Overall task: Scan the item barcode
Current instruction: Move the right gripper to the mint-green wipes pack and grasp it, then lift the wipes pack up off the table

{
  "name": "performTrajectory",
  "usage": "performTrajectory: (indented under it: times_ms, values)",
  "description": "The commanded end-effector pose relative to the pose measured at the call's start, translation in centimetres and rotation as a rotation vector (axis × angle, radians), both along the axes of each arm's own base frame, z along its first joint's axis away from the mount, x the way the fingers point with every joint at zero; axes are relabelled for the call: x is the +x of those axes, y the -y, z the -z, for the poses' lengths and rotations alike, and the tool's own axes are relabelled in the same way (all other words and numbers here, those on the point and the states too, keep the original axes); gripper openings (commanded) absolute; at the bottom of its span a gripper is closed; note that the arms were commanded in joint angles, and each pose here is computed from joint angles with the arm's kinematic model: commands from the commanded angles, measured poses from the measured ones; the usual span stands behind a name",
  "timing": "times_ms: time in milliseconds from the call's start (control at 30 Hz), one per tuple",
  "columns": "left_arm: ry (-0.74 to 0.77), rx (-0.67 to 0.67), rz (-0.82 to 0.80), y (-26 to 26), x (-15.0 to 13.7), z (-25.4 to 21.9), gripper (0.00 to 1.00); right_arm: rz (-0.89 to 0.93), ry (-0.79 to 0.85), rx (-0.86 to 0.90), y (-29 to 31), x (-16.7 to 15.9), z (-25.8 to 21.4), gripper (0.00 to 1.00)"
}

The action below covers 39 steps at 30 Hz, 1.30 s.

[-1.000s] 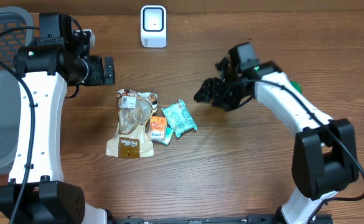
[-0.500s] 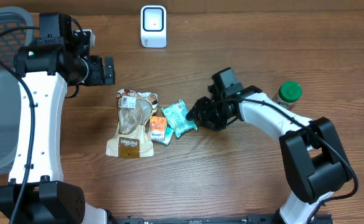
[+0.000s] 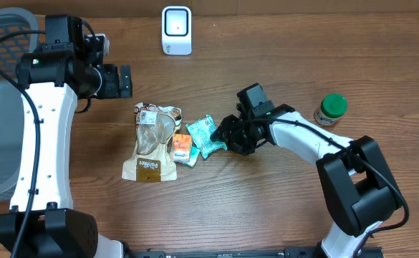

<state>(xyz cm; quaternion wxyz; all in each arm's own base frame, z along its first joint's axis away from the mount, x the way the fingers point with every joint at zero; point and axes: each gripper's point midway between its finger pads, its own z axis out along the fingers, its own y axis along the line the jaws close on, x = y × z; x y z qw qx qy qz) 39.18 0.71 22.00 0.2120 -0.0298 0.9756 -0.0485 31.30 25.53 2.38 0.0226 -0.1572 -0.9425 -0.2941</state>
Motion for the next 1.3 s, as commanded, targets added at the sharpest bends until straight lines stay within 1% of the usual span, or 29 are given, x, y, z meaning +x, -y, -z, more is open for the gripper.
performTrajectory:
  times_ms: [0, 100, 167, 300, 400, 500, 533, 567, 633, 767, 933, 1000, 1133, 1267]
  values:
    - [0.017, -0.001, 0.018, 0.0, 0.4, -0.4, 0.99, 0.027, 0.008, -0.040, 0.1, -0.1, 0.3, 0.54]
    - [0.018, -0.001, 0.018, 0.0, 0.4, -0.4, 0.99, 0.027, 0.004, -0.044, -0.1, 0.0, 0.9, 0.54]
    - [0.017, -0.001, 0.018, 0.0, 0.4, -0.4, 1.00, 0.048, -0.027, -0.049, 0.0, -0.2, 1.6, 0.53]
    - [0.017, -0.001, 0.018, 0.0, 0.4, -0.4, 0.99, 0.036, -0.051, -0.017, -0.5, -0.3, 2.3, 0.44]
    - [0.017, -0.001, 0.018, 0.0, 0.4, -0.4, 1.00, 0.035, -0.041, -0.013, -0.5, 0.0, 2.2, 0.30]
    - [0.017, -0.001, 0.018, 0.0, 0.4, -0.4, 1.00, 0.030, -0.029, -0.006, -0.5, 0.2, 2.1, 0.13]
    - [0.017, -0.001, 0.018, 0.0, 0.4, -0.4, 0.99, 0.013, -0.017, 0.007, -0.6, 0.4, 1.9, 0.07]
    - [0.018, -0.001, 0.018, 0.0, 0.4, -0.4, 1.00, -0.015, -0.001, 0.029, -0.8, 0.5, 1.5, 0.04]
    - [0.017, -0.001, 0.018, 0.0, 0.4, -0.4, 0.99, -0.065, 0.039, 0.067, -1.1, 1.1, 0.7, 0.04]
    - [0.017, -0.001, 0.018, 0.0, 0.4, -0.4, 1.00, -0.151, 0.176, 0.107, -0.3, 3.1, -2.1, 0.04]
    - [0.017, -0.001, 0.018, 0.0, 0.4, -0.4, 1.00, -0.318, 0.463, 0.206, 0.9, 5.3, -8.8, 0.04]
    - [0.017, -0.001, 0.018, 0.0, 0.4, -0.4, 0.99, -0.337, 0.555, 0.213, 1.8, 5.9, -11.4, 0.04]
    - [0.017, -0.001, 0.018, 0.0, 0.4, -0.4, 1.00, -0.356, 0.685, 0.198, 3.6, 5.8, -15.5, 0.04]
    - [0.018, -0.001, 0.018, 0.0, 0.4, -0.4, 1.00, -0.420, 0.778, 0.177, 4.2, 4.0, -18.5, 0.04]
